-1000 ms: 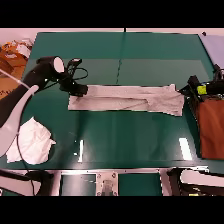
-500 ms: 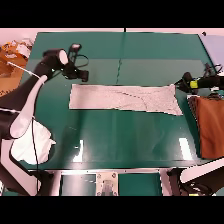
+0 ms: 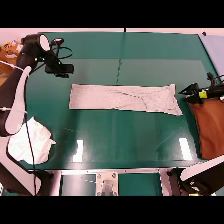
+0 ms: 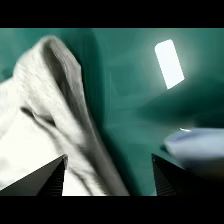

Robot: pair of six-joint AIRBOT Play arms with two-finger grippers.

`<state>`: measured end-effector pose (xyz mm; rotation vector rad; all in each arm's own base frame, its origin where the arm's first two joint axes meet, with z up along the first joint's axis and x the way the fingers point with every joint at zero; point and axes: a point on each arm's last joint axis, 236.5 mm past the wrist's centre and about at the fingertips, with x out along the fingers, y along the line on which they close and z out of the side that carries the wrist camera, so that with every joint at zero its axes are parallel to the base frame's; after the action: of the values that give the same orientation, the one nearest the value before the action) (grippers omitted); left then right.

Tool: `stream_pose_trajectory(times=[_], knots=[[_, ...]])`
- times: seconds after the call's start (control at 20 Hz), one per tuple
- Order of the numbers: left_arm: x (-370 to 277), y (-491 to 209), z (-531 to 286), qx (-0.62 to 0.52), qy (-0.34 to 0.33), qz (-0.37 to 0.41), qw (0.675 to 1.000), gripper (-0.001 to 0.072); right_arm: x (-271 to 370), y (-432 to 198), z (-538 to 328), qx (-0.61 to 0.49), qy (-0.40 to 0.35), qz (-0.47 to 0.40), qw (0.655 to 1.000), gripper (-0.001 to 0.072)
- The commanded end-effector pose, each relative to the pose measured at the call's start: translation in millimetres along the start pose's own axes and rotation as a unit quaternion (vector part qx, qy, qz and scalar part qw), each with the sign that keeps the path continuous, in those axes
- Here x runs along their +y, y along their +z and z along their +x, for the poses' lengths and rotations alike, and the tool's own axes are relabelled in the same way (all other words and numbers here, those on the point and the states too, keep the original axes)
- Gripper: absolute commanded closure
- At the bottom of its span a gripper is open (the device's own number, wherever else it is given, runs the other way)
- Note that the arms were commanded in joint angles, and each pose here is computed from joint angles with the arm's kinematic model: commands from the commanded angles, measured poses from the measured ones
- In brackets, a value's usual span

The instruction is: Fold the shirts.

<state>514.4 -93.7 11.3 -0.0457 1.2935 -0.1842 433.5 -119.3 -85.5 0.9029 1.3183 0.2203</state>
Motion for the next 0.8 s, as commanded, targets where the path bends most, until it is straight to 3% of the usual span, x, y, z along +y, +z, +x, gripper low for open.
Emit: stream_pose_trajectory(times=[0.0,0.2,0.25,0.3,0.4,0.6,0.75], knots=[[-15,-4,-3,0.01,-0.035,-0.011,0.999,0.0686,13,-23,37,0.063,0.064,-0.015,0.996,0.0095],[-35,-2,-5,0.006,-0.079,-0.019,0.997,0.0686,53,-23,60,0.082,0.058,-0.066,0.993,0.0101],[-41,1,-6,0.002,-0.09,-0.022,0.996,0.0686,63,-19,61,0.08,0.056,-0.079,0.992,0.0362],[-46,2,-7,-0.001,-0.101,-0.024,0.995,0.0686,73,-15,59,0.078,0.055,-0.096,0.991,0.0695],[-54,2,-9,-0.001,-0.119,-0.028,0.993,0.0686,84,-7,50,0.071,0.044,-0.098,0.992,0.0698],[-67,2,-9,0.001,-0.14,-0.029,0.99,0.0686,66,4,11,0.045,-0.066,-0.092,0.993,0.0699],[-112,7,1,-0.02,-0.155,0.006,0.988,0.0686,95,10,-27,-0.001,-0.083,-0.13,0.988,0.0699]])
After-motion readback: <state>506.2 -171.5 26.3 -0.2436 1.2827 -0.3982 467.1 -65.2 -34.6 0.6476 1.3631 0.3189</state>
